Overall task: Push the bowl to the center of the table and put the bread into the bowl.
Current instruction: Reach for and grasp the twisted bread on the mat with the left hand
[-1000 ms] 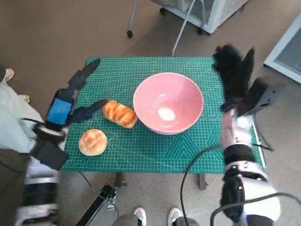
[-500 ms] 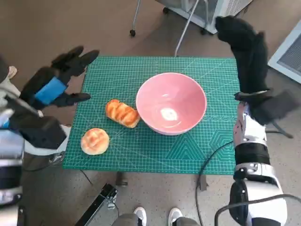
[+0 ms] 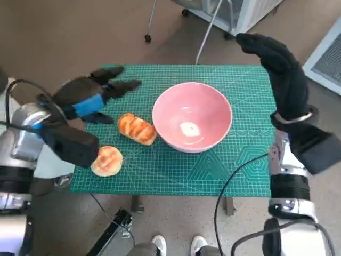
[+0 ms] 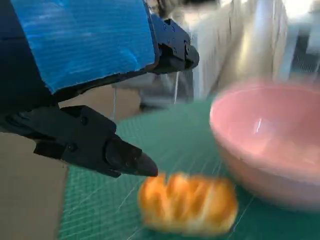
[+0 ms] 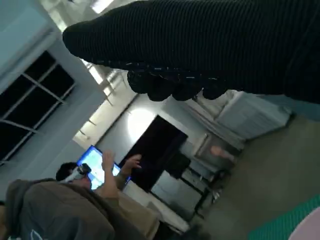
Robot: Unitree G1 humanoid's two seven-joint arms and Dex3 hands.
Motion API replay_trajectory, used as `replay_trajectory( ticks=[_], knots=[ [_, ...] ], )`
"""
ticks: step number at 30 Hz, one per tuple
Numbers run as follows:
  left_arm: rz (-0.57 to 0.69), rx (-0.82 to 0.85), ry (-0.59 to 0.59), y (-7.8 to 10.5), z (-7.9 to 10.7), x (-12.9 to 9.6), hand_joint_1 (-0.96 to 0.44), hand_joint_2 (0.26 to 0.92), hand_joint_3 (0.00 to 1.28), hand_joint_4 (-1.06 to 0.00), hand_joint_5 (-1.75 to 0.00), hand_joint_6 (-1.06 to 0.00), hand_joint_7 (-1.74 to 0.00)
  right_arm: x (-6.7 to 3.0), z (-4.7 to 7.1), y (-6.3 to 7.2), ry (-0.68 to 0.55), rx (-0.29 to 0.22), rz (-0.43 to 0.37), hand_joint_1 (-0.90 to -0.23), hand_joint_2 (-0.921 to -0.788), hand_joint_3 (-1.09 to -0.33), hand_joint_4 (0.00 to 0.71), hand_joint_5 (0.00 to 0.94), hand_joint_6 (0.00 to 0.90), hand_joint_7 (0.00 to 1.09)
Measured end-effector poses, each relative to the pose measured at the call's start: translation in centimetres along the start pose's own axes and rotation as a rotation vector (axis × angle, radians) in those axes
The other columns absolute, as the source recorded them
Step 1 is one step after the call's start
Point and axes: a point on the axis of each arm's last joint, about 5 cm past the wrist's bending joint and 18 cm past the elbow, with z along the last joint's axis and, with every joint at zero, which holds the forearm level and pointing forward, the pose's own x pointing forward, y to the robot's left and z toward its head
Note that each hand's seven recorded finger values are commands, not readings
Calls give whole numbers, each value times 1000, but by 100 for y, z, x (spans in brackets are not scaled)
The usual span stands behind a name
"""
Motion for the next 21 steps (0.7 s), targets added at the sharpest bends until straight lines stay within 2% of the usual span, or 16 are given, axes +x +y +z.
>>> replay_trajectory(
  ticks=[8,21],
  knots=[
    [-162,165,14,-49,40,184,-168,755,3,-214,-10,-355,-79,-29,13,-8,1,-11,3,-653,-921,-786,220,16,-1,585],
    [-189,118,16,-143,82,310,-146,762,4,-230,-9,-361,-76,-37,51,6,-17,-18,13,-647,-921,-787,219,15,-1,583]
  ],
)
